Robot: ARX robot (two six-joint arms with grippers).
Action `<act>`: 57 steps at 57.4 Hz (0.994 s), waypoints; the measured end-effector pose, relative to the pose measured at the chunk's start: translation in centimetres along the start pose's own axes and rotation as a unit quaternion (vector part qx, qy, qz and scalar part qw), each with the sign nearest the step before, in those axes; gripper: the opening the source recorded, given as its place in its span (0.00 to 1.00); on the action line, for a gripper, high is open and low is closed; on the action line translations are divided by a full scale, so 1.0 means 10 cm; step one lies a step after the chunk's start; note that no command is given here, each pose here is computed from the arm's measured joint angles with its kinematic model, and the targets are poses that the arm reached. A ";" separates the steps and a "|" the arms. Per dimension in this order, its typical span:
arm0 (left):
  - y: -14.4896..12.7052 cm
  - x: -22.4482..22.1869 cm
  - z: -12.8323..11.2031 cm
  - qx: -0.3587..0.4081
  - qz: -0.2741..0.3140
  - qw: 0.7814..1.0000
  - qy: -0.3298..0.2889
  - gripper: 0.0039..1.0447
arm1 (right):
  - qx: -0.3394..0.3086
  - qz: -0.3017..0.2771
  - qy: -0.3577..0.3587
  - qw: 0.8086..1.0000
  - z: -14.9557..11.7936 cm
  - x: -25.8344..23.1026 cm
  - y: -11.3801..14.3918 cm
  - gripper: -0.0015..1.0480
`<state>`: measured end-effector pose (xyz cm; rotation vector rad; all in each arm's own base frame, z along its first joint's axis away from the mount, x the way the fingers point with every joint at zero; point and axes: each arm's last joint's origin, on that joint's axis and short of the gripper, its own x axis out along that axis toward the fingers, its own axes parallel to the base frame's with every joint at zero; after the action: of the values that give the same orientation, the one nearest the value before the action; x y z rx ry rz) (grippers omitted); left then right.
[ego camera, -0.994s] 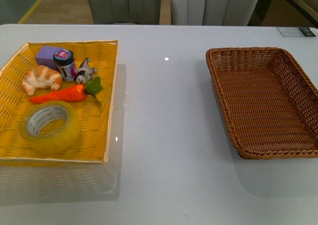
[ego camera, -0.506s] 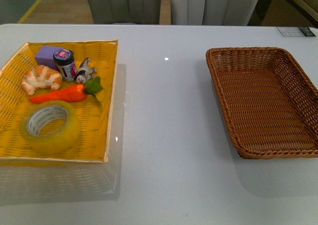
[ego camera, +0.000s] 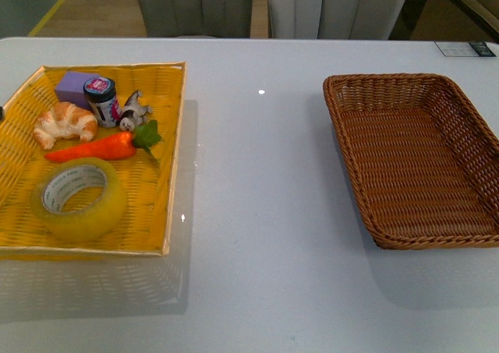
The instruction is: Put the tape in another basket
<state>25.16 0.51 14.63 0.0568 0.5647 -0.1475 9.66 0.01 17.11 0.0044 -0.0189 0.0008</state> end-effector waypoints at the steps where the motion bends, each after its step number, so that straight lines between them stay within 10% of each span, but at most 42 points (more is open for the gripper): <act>1: 0.02 0.07 -0.02 -0.002 0.001 1.000 0.008 0.92 | 0.000 0.000 0.000 1.000 0.00 0.00 0.00 0.91; 51: 0.32 1.49 -0.74 -0.043 0.021 0.983 0.178 0.92 | 0.000 0.000 0.000 1.000 0.00 0.00 0.00 0.91; 57: 0.34 1.51 -0.78 -0.045 0.024 0.982 0.183 0.78 | 0.000 0.000 0.000 1.000 0.00 0.00 0.00 0.91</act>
<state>34.20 2.70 -0.01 0.0097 0.9369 -0.0645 9.66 0.01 17.11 0.0044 -0.0189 0.0012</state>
